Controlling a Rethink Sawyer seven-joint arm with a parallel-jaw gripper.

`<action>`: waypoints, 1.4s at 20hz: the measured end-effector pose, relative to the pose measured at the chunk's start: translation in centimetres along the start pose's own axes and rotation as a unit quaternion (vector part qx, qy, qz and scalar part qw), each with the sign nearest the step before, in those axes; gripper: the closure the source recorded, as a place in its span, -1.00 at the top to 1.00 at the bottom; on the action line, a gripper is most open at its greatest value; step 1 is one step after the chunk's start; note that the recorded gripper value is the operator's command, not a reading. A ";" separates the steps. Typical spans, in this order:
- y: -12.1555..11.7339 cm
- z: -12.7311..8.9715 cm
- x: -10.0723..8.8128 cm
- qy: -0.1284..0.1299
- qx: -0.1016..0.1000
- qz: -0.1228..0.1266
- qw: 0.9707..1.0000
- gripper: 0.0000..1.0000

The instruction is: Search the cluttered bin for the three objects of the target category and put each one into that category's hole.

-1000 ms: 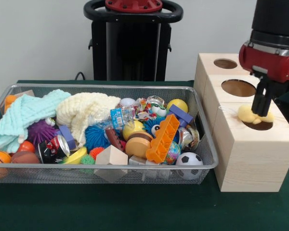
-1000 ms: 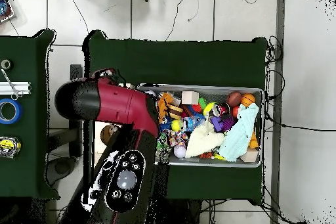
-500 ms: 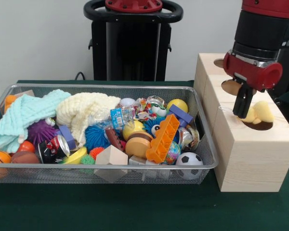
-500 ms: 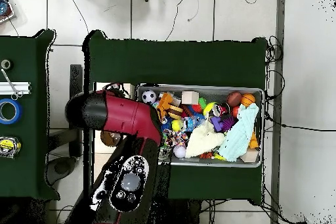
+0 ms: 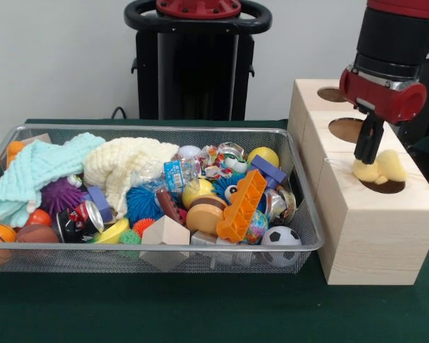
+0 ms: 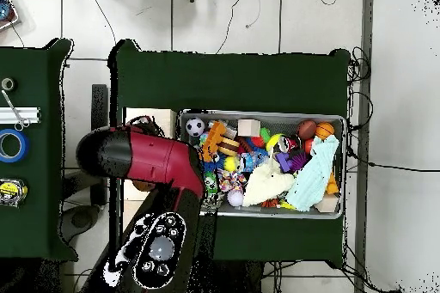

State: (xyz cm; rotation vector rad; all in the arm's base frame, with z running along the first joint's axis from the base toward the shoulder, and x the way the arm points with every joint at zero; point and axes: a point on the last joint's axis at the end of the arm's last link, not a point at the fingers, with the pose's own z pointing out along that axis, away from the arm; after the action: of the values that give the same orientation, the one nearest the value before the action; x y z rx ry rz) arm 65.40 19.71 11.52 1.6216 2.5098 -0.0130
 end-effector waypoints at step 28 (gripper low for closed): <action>-0.7 1.7 0.1 -0.008 -0.034 0.011 0.999 -1.00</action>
State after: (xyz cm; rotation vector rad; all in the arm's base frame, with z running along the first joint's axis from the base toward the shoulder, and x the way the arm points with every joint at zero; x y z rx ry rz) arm 64.90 19.39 9.78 1.6155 2.4536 0.0621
